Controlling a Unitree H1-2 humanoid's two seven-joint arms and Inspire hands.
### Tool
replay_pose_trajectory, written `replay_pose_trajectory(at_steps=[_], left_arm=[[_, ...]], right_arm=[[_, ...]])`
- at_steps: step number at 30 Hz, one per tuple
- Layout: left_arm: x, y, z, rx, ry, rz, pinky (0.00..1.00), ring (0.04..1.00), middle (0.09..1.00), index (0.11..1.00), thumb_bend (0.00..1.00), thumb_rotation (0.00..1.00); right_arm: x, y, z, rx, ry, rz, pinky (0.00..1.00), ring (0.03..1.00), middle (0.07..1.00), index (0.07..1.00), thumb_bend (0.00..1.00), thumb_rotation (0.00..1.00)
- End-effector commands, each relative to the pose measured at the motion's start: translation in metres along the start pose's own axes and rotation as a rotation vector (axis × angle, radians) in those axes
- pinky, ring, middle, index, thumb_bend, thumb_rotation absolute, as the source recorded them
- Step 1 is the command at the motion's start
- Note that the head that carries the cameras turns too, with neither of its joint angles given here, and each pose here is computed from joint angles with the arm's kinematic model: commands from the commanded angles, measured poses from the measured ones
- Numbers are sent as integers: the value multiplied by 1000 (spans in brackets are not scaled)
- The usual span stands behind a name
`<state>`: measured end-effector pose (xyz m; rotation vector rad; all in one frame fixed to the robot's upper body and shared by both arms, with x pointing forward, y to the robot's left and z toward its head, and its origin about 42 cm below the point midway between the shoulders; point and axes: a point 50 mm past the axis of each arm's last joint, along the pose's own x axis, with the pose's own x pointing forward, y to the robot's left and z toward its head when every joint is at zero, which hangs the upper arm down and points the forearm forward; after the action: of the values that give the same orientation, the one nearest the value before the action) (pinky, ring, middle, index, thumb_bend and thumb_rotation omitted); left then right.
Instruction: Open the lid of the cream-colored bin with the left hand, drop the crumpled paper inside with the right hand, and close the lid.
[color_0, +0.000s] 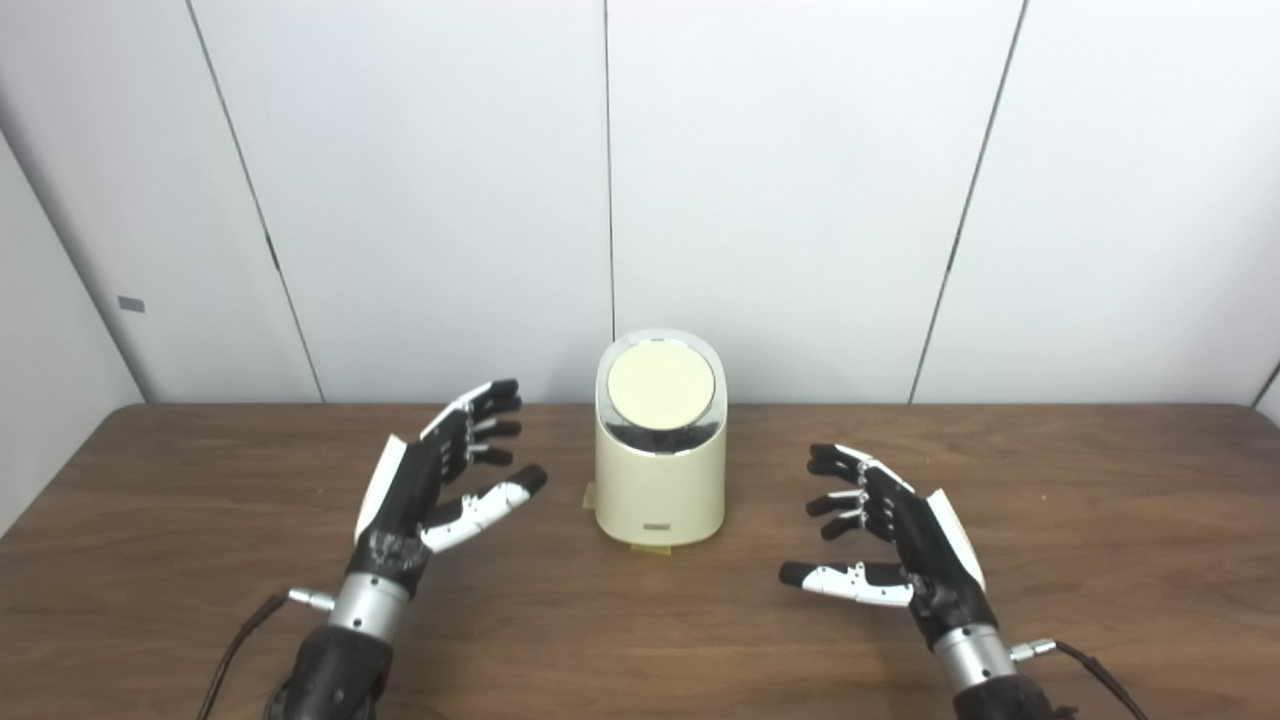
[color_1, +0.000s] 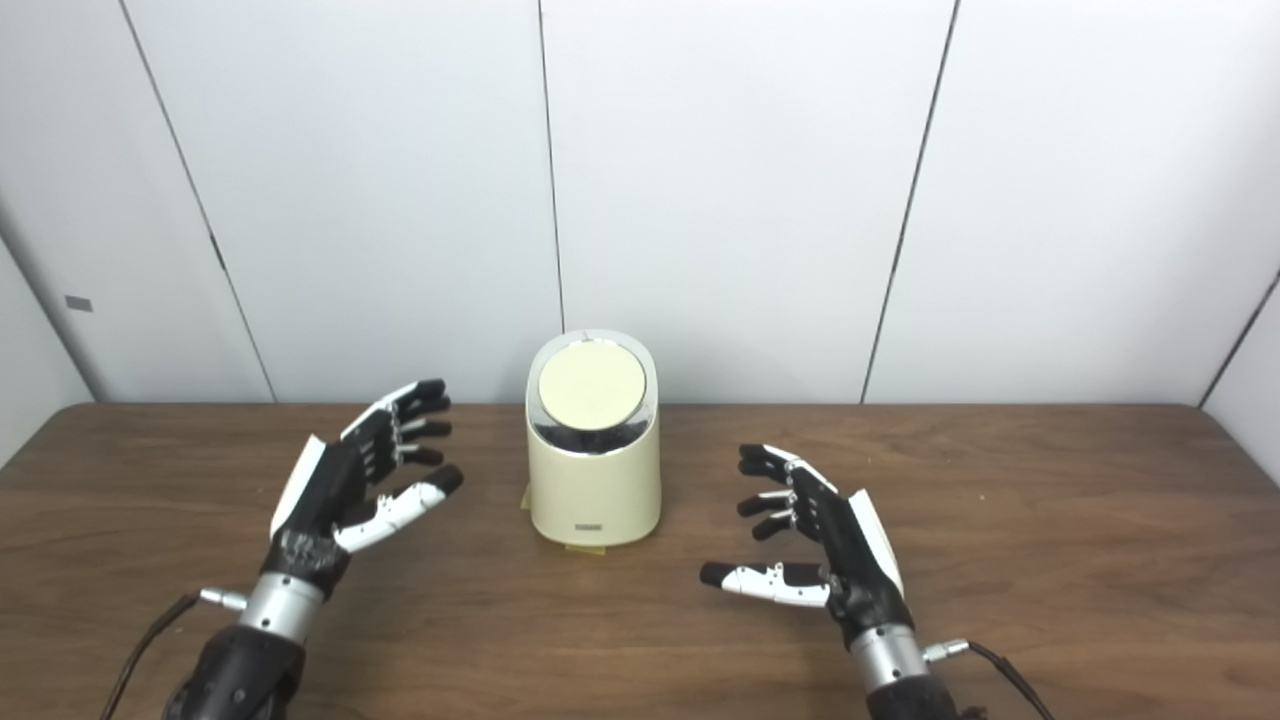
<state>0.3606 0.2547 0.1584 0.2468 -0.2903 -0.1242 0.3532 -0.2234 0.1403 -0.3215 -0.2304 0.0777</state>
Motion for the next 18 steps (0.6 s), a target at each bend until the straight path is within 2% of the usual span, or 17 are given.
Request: replay_pose_trajectory(at_steps=[1,6,8,18], left_arm=[[8,3,11,-22,-68,6,693,759,807,868,752,375],[-2,2,0,-75,-52,-40,610,736,797,864,700,289],[-5,1,-3,-83,-42,-46,627,744,800,854,688,256],[-10,-3,-11,-52,-18,-40,627,723,779,830,730,265]], right_arm=[[8,-9,17,-4,-98,-33,512,629,783,792,825,168],[5,-10,18,-6,-104,-35,504,620,784,798,823,152],[3,-11,19,-1,-95,-36,515,621,789,803,831,171],[-3,-12,18,15,-80,-37,524,636,802,813,851,203]])
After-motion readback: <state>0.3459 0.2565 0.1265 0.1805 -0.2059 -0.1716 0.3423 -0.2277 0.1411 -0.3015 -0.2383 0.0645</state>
